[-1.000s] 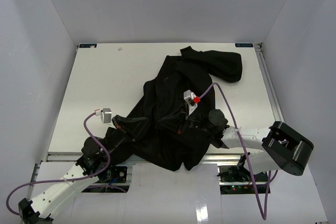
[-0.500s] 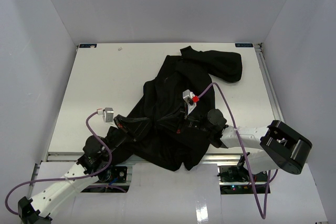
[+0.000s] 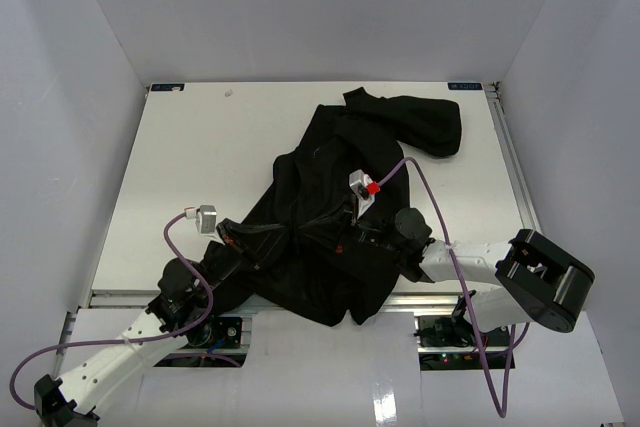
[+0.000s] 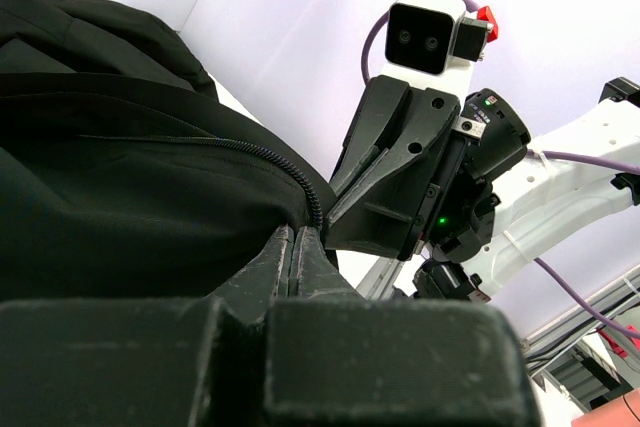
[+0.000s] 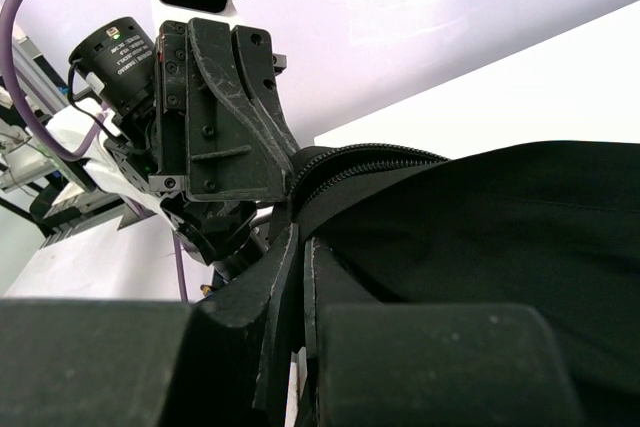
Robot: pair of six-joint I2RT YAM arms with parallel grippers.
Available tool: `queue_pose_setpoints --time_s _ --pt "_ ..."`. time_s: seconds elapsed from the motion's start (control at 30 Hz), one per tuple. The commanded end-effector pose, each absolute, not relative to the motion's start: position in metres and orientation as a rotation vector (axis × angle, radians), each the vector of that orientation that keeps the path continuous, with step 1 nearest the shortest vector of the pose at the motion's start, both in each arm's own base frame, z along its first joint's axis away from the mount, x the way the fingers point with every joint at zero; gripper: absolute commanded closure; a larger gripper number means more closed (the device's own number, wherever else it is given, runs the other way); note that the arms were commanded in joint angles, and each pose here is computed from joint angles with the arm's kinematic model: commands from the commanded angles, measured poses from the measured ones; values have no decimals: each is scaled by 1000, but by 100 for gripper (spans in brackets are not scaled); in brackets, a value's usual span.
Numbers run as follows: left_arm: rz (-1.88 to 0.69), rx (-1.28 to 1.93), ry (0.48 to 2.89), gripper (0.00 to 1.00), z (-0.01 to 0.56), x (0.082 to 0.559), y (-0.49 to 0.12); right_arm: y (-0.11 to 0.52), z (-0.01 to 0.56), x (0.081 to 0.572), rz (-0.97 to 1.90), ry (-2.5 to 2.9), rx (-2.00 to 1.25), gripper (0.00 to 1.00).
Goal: Zip up the jacket
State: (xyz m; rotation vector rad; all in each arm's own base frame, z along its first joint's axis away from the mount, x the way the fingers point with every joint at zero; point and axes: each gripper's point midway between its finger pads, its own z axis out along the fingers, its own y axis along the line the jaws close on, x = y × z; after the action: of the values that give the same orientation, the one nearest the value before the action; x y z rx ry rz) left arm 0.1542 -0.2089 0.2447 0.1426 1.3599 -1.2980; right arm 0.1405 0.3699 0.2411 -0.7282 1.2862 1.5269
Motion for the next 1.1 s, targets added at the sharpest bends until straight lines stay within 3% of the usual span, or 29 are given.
queue_pose_setpoints --time_s 0.0,1.07 --pt "-1317 153 1332 100 249 151 -210 343 349 128 1551 792 -615 92" --pt "-1310 147 1340 100 248 153 -210 342 361 130 1549 760 -593 92"
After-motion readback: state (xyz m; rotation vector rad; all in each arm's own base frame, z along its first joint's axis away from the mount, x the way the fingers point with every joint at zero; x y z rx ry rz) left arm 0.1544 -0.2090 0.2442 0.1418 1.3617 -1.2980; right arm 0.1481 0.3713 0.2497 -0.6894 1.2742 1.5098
